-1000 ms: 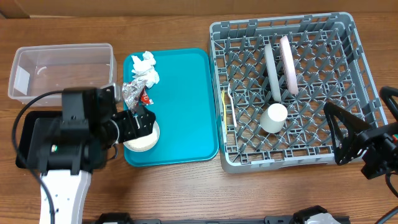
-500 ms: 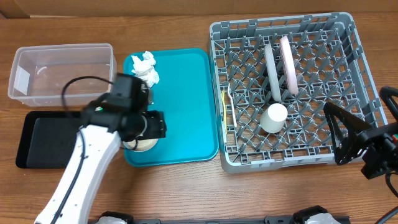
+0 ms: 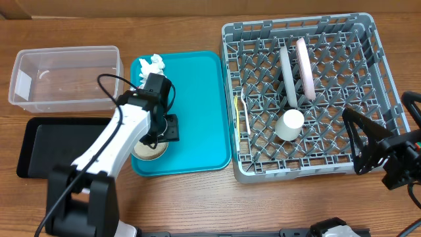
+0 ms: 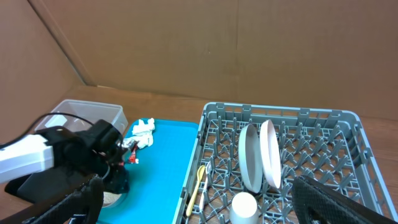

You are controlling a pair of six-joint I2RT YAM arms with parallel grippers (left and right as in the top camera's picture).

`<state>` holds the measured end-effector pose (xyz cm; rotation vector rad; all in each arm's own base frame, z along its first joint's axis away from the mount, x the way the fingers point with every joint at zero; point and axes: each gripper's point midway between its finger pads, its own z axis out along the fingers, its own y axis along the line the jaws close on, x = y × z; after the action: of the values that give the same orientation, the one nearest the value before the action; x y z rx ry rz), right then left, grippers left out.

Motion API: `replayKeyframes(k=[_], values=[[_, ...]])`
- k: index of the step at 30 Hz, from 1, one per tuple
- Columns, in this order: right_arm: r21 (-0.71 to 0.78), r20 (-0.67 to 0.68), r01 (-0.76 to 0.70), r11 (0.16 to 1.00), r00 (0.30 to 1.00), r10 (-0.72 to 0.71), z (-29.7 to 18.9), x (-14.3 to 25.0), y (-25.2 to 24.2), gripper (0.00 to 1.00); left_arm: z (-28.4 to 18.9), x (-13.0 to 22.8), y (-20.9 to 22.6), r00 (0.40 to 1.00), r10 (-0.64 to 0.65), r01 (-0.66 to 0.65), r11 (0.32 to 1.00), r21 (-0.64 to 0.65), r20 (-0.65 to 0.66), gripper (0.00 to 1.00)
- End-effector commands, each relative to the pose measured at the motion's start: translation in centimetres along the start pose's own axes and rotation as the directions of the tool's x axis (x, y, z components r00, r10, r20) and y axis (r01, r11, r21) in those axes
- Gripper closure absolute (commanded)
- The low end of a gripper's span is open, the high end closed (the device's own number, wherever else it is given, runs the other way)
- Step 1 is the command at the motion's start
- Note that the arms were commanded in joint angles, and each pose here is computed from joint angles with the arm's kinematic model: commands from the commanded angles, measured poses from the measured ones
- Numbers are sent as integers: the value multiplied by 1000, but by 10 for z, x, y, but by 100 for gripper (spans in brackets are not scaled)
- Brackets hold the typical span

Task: Sort waste into correct bins and load items into the dishwasher rack
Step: 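Move the left gripper to the white rice bowl and grasp its rim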

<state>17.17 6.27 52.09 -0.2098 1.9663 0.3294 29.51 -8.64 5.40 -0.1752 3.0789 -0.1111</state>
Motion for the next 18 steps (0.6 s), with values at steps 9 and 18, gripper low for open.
replayKeyframes(k=[9, 18], values=[[7, 3, -4, 1000, 1000, 4, 1, -1, -1, 0, 21, -6, -4, 1000, -6, 5, 1000, -21, -28, 75], [7, 3, -4, 1000, 1000, 4, 1, -1, -1, 0, 27, -7, 0, 999, 14, -16, 999, -49, -31, 77]])
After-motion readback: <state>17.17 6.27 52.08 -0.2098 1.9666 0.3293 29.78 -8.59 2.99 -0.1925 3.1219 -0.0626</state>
